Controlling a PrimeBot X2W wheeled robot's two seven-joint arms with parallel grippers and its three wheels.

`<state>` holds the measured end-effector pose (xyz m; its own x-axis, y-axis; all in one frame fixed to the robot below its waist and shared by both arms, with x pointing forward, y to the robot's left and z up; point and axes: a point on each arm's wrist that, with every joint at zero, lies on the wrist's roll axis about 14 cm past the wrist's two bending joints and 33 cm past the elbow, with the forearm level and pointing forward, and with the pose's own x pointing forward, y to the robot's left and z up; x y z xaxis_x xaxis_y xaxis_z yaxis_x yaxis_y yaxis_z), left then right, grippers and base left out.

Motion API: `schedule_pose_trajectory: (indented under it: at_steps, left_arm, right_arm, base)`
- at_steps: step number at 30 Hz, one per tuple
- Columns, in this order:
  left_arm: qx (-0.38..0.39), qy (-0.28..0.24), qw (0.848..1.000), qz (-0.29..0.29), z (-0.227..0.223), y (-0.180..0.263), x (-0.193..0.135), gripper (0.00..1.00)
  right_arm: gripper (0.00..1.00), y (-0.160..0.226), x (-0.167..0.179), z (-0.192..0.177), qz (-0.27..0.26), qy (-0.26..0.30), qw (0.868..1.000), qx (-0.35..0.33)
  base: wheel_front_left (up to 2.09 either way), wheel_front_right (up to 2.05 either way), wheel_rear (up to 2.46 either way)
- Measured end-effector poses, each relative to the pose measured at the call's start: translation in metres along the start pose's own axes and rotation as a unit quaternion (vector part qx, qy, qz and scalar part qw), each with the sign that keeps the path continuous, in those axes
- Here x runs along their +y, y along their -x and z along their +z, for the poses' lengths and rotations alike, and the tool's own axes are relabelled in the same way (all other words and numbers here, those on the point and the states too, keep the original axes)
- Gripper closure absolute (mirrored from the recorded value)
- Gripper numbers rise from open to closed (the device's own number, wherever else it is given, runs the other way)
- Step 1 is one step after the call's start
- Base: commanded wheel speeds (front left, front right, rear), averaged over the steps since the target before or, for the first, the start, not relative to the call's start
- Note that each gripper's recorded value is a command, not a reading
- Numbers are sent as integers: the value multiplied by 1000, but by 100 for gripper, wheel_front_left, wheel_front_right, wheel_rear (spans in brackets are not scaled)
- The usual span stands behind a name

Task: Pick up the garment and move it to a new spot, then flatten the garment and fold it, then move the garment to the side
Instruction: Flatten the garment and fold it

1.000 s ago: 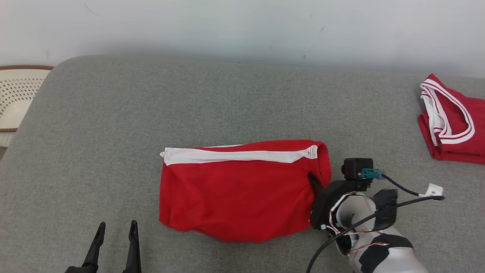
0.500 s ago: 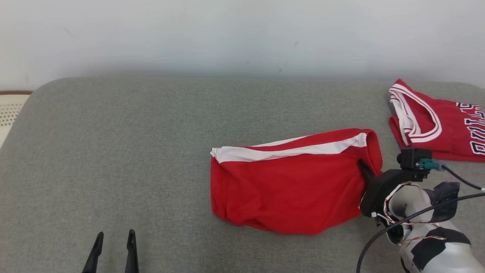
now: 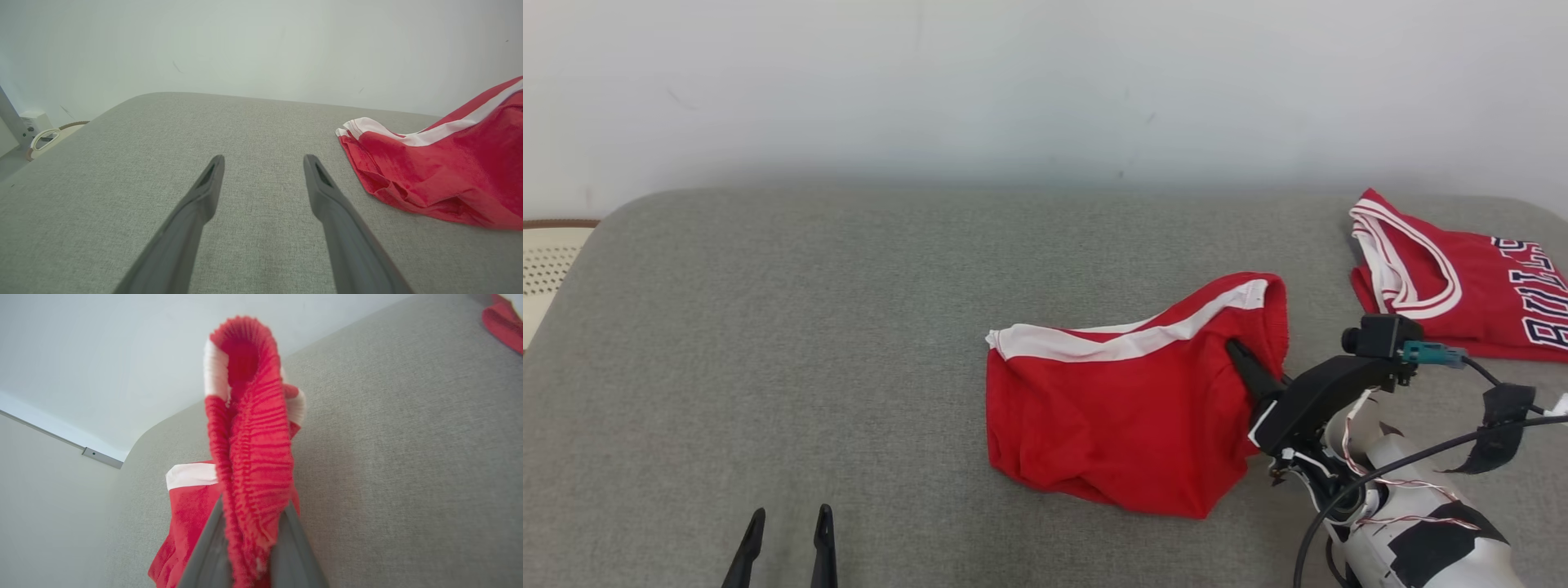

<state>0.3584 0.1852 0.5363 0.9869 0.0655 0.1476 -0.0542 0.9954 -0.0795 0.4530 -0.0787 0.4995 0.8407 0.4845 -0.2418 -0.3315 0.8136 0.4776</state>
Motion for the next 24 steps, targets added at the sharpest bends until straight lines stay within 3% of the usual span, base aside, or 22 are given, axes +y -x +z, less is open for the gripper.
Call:
schedule_pose_trajectory:
  at_steps: [10,24]
  left_arm:
    - [6,3,1000,22,-2,13,12,0]
    - [17,12,999,38,-8,22,17,0]
  right_arm:
    - [100,-22,44,-16,52,-7,998,31]
    - [100,-52,68,-49,57,12,994,92]
  base:
    - [0,0,0]
    - [0,0,0]
